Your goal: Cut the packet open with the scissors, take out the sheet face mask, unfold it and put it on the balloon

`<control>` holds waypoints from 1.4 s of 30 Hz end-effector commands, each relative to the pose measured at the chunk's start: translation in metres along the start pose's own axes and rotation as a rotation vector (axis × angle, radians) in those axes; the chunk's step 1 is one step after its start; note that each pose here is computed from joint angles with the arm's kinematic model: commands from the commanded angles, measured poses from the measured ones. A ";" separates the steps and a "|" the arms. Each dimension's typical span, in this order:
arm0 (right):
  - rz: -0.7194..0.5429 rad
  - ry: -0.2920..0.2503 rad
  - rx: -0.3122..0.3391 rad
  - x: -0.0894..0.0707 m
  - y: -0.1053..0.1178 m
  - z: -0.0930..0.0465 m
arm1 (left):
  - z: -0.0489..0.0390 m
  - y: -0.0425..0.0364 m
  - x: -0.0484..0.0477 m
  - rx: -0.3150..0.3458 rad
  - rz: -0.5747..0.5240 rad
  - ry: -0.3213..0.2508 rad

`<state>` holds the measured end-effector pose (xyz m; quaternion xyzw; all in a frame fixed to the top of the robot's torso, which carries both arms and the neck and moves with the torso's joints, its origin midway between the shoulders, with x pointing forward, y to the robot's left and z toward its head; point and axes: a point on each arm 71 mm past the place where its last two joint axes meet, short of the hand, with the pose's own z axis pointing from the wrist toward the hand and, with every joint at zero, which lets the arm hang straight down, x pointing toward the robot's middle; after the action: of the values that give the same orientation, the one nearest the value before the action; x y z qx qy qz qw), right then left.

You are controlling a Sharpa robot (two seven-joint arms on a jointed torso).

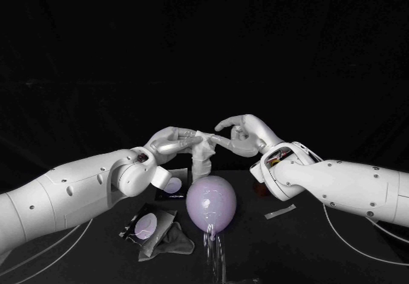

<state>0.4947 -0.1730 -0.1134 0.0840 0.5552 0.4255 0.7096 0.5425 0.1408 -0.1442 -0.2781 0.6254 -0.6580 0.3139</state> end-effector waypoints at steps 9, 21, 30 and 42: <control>-0.085 0.033 -0.089 0.005 0.004 0.005 | 0.0011 -0.0026 0.0029 0.016 -0.007 0.016; -0.137 0.012 -0.122 0.006 0.005 0.009 | 0.0009 -0.0027 0.0034 0.016 -0.008 0.021; -0.143 -0.009 -0.143 0.008 0.009 0.010 | 0.0009 -0.0027 0.0037 0.015 -0.008 0.025; -0.132 -0.036 -0.149 0.008 0.011 0.011 | 0.0009 -0.0025 0.0042 0.013 -0.006 0.029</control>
<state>0.4996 -0.1573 -0.1101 0.0069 0.5258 0.4145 0.7428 0.5416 0.1397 -0.1441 -0.2761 0.6265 -0.6592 0.3110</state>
